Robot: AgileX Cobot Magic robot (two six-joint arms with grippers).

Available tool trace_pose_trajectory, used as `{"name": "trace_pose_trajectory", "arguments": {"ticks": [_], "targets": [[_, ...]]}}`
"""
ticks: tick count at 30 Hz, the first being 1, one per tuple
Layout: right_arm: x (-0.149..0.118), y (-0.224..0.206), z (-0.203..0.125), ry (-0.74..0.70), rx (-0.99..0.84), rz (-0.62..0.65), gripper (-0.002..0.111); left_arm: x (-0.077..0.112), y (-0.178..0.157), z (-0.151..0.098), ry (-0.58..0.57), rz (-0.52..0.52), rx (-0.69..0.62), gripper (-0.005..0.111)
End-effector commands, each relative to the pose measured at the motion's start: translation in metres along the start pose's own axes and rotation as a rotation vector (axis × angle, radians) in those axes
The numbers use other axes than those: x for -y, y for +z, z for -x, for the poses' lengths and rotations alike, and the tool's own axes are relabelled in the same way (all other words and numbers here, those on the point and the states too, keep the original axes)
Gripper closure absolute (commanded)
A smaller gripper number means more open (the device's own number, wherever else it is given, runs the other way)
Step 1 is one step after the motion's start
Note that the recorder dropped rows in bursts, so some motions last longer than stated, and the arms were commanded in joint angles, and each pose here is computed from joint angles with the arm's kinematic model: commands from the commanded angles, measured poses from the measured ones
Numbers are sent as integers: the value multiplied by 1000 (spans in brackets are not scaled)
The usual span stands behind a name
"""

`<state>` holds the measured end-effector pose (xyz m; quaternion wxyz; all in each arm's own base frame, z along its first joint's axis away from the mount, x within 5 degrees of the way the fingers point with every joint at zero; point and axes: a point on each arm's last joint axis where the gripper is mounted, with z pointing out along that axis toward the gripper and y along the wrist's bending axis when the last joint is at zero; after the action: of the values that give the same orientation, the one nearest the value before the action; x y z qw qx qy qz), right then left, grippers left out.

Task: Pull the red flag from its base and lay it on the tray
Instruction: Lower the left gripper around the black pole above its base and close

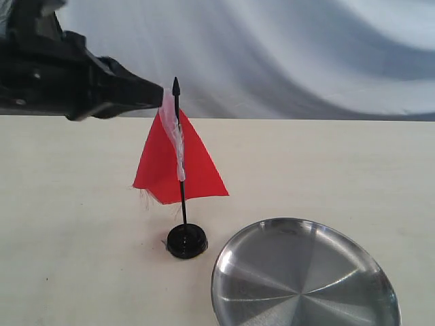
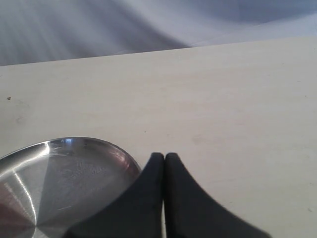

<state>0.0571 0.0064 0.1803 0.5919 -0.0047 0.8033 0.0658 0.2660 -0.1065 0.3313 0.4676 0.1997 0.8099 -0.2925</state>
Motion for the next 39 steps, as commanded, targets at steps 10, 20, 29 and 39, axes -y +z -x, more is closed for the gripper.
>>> {"name": "trace_pose_trajectory", "arguments": {"ticks": [10,20,29,39], "targets": [[0,0,1,-5,9,-2,109,-14,69,-44,217,87,-234,107],[0,0,1,-5,9,-2,109,-15,77,-60,185,35,-341,79],[0,0,1,-5,9,-2,109,-28,94,-80,161,64,-419,51],[0,0,1,-5,9,-2,109,-47,117,-102,137,130,-461,66]]}}
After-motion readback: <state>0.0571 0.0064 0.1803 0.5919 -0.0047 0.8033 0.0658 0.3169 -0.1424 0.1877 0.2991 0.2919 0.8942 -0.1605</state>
